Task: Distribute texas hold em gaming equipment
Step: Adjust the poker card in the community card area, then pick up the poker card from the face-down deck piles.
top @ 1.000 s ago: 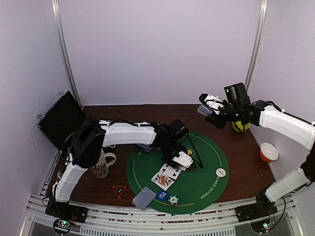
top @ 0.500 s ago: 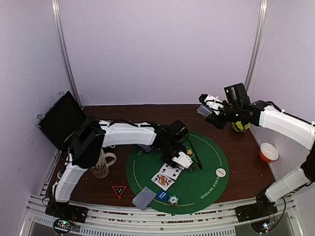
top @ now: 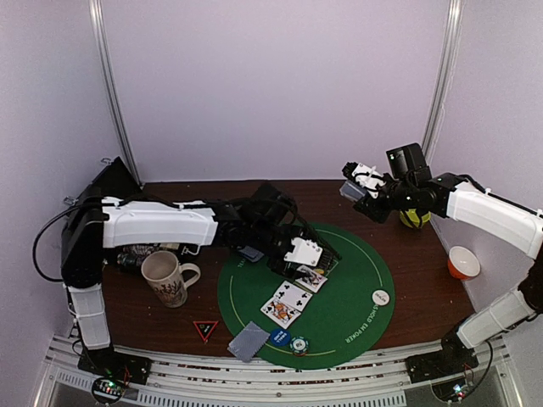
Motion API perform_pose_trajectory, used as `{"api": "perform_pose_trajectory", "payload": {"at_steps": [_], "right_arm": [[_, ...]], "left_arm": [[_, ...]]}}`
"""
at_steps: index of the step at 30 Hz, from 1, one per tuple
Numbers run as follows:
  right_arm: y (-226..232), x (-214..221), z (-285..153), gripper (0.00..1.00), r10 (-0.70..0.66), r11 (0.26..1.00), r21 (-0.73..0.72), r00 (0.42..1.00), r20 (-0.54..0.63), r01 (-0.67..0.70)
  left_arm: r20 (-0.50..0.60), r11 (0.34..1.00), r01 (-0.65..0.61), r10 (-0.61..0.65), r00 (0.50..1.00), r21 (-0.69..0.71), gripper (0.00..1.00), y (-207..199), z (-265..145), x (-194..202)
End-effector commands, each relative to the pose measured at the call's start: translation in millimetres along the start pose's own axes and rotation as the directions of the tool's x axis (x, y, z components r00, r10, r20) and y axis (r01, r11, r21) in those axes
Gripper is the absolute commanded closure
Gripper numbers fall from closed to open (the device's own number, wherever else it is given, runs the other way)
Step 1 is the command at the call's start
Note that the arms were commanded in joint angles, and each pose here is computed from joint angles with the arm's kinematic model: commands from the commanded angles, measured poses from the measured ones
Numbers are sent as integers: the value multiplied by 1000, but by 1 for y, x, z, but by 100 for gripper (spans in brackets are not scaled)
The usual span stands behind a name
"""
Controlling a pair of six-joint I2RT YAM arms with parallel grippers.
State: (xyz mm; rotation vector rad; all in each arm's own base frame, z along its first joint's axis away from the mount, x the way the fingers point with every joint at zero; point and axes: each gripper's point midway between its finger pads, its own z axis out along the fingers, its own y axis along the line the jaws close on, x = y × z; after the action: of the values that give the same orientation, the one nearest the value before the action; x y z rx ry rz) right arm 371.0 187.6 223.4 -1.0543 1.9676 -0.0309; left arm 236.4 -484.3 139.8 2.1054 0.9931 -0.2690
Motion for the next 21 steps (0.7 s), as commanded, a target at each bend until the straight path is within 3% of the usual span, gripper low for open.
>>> {"api": "perform_pose_trajectory", "payload": {"at_steps": [1, 3, 6, 7, 8, 9, 13, 16, 21], "right_arm": [[2, -8, -9, 54, 5, 1000, -23, 999, 40, -4], [6, -11, -9, 55, 10, 999, -40, 999, 51, -8], [15, -13, -7, 55, 1, 998, -60, 999, 53, 2], [18, -15, -6, 55, -4, 998, -67, 998, 57, 8], [22, -17, -5, 55, -6, 997, -74, 998, 59, 10], [25, -19, -5, 55, -9, 997, -80, 998, 63, 14], [42, -28, -3, 55, -27, 994, -108, 996, 84, 36], [51, -34, -1, 55, -35, 991, -123, 995, 95, 47], [70, -41, 4, 55, -63, 986, -151, 993, 97, 78]], "left_arm": [[309, 902, 368, -292, 905, -225, 27, 86, -55, -46], [398, 786, 592, -492, 774, -179, 27, 111, -70, -38], [465, 516, 856, -749, 473, -40, 29, 138, -81, -9], [474, 380, 925, -819, 323, 25, 31, 146, -84, 5], [478, 294, 953, -849, 227, 70, 31, 149, -85, 13], [504, 263, 959, -845, 177, 105, 31, 153, -90, 14], [538, 236, 958, -835, 114, 163, 21, 153, -93, 9], [531, 248, 955, -838, 128, 160, 15, 157, -91, 8], [482, 265, 952, -861, 162, 155, 14, 151, -79, 11]]}}
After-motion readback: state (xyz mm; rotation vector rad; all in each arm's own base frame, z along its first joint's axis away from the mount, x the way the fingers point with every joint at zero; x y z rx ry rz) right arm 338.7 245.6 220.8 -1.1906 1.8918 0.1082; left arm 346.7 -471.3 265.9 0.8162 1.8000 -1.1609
